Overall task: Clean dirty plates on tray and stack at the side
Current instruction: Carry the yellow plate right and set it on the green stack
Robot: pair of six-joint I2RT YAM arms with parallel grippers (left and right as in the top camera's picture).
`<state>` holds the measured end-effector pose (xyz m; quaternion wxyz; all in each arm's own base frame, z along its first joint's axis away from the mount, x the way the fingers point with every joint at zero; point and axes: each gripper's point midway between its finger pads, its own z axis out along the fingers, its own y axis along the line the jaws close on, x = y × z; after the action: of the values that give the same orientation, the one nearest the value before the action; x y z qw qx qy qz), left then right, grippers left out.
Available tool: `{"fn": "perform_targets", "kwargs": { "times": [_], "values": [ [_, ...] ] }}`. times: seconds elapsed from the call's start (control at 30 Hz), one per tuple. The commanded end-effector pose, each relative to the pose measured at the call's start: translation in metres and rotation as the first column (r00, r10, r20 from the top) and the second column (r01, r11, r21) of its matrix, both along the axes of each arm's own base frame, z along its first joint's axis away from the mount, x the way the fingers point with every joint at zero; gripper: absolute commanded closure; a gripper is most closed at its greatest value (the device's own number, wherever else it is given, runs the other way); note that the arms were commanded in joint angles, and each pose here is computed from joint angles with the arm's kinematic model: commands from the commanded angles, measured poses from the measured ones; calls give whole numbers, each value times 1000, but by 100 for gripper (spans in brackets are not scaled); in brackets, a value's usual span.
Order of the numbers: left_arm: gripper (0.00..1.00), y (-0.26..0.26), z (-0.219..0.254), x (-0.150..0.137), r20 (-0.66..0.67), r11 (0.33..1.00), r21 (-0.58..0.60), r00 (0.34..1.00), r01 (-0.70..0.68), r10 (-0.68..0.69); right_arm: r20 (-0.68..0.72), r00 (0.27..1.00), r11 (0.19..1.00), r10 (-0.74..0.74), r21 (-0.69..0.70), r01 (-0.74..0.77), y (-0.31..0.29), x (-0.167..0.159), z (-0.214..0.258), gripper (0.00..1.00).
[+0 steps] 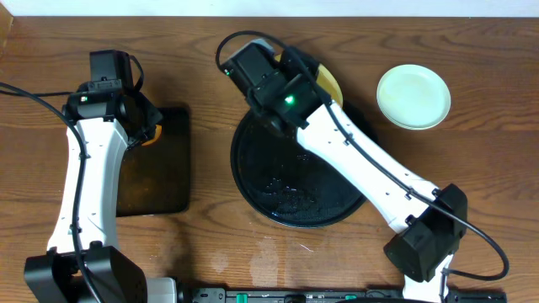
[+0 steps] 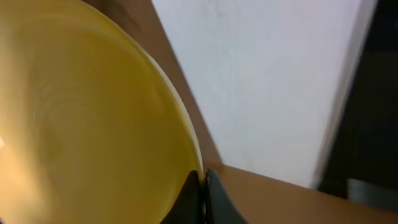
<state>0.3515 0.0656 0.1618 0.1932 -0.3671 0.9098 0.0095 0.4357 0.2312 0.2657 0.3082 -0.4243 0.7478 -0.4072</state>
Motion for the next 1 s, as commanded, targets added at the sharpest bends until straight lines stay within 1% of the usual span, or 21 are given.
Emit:
{"fn": "perform_targets", "kwargs": {
  "times": [0.0, 0.1, 0.2, 0.27, 0.33, 0.37, 0.4, 0.5, 0.6, 0.73, 0.8, 0.87, 0.93, 0.97],
  "values": [
    [92, 1, -5, -4, -22, 1000, 5, 1000, 8, -8, -14, 996, 963, -89, 253, 90, -21, 16, 0, 99],
    [92, 1, -5, -4, -21, 1000, 4, 1000, 8, -8, -44, 975, 900, -218, 377, 219, -58, 30, -9, 99],
    [92, 1, -5, -4, -21, 1000, 5, 1000, 8, -8, -157, 945, 795, -287, 511, 327, -91, 41, -27, 99],
    [92, 1, -5, -4, -21, 1000, 5, 1000, 8, -8, -256, 917, 688, -306, 606, 399, -116, 48, -40, 99],
    [92, 1, -5, -4, -21, 1000, 4, 1000, 7, -7, -343, 892, 577, -295, 680, 452, -138, 53, -48, 99],
    [92, 1, -5, -4, -21, 1000, 4, 1000, 7, -7, -383, 879, 511, -284, 715, 477, -153, 56, -51, 99],
    [92, 1, -5, -4, -21, 1000, 4, 1000, 7, -7, -431, 858, 405, -280, 757, 513, -180, 59, -53, 99],
    [92, 1, -5, -4, -21, 1000, 4, 1000, 7, -7, -475, 821, 266, -315, 786, 557, -231, 61, -55, 99],
    [92, 1, -5, -4, -21, 1000, 4, 1000, 7, -7, -496, 767, 167, -407, 785, 596, -287, 58, -61, 99],
    [92, 2, -5, -3, -16, 1000, 5, 1000, 7, -7, -498, 713, 90, -494, 786, 612, -343, 53, -78, 99],
    [92, 2, -4, -1, -9, 1000, 6, 1000, 7, -7, -501, 682, 36, -533, 792, 610, -363, 51, -91, 99],
    [92, 2, -3, 0, -4, 1000, 6, 1000, 7, -7, -510, 645, -35, -569, 799, 601, -380, 49, -107, 99],
    [92, 2, -3, 0, -2, 1000, 7, 1000, 7, -7, -518, 642, -75, -565, 807, 585, -384, 50, -121, 99],
    [92, 2, -3, 0, -2, 1000, 7, 1000, 7, -7, -523, 657, -94, -544, 815, 571, -381, 52, -130, 99]
  ]
}}
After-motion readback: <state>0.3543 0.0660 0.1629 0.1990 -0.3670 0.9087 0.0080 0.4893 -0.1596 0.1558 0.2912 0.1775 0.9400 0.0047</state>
